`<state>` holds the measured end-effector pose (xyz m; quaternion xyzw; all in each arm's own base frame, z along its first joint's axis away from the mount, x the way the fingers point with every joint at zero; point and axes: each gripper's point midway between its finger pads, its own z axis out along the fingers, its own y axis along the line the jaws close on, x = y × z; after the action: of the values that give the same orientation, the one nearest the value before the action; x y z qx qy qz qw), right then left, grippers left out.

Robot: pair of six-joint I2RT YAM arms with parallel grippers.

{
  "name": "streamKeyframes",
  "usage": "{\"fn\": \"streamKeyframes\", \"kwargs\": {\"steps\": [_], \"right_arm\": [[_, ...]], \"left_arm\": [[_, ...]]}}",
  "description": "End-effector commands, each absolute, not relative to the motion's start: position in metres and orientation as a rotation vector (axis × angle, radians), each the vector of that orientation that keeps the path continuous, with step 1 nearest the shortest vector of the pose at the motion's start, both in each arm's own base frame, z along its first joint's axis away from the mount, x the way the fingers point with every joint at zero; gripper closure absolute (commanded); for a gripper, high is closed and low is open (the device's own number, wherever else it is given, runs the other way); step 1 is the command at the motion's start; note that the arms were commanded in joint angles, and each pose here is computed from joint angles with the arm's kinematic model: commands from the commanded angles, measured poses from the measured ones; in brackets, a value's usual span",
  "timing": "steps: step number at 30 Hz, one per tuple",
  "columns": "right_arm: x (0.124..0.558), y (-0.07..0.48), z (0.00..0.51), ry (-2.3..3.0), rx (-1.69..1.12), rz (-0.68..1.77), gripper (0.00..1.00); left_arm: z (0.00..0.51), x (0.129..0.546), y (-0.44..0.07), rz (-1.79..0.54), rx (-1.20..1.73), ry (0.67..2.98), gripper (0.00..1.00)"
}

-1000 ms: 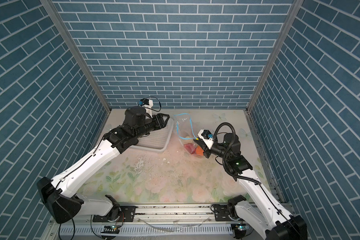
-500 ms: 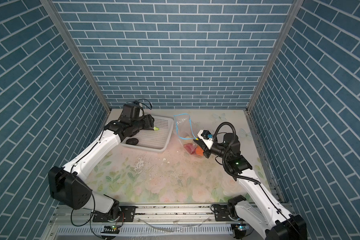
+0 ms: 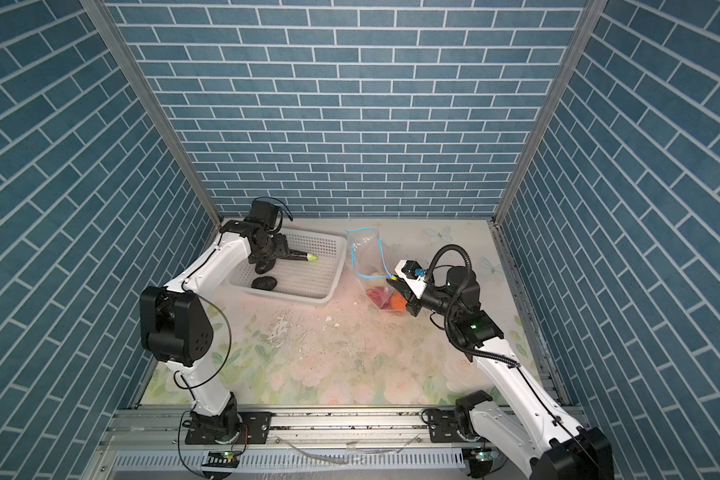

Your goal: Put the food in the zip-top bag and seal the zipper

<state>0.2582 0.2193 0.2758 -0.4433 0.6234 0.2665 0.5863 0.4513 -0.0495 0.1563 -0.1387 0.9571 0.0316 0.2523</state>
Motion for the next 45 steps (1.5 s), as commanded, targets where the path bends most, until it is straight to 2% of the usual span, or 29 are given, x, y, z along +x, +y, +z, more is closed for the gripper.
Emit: {"fn": "streamKeyframes", "kwargs": {"steps": [1,10,18,27,38,45], "right_arm": [[0.259,0.220,0.279,1.418,-1.046,0.607,1.00],[0.261,0.219,0.278,1.428,-1.035,0.607,1.00],[0.262,0.218,0.281,1.432,-1.021,0.603,1.00],[0.262,0.218,0.282,1.434,-1.019,0.606,1.00],[0.262,0.218,0.281,1.438,-1.017,0.606,1.00],[0.262,0.218,0.281,1.439,-1.014,0.609,1.00]], "left_arm": [[0.133,0.431,-0.033,0.203,-0.381,2.733,0.26],[0.082,0.423,-0.030,0.111,-0.455,2.883,0.23],[0.057,0.425,-0.031,0.041,-0.487,2.938,0.21],[0.059,0.422,-0.044,-0.070,-0.521,2.941,0.26],[0.053,0.406,-0.045,0.009,-0.483,2.977,0.20],[0.043,0.402,-0.047,-0.004,-0.490,3.001,0.23]]}}
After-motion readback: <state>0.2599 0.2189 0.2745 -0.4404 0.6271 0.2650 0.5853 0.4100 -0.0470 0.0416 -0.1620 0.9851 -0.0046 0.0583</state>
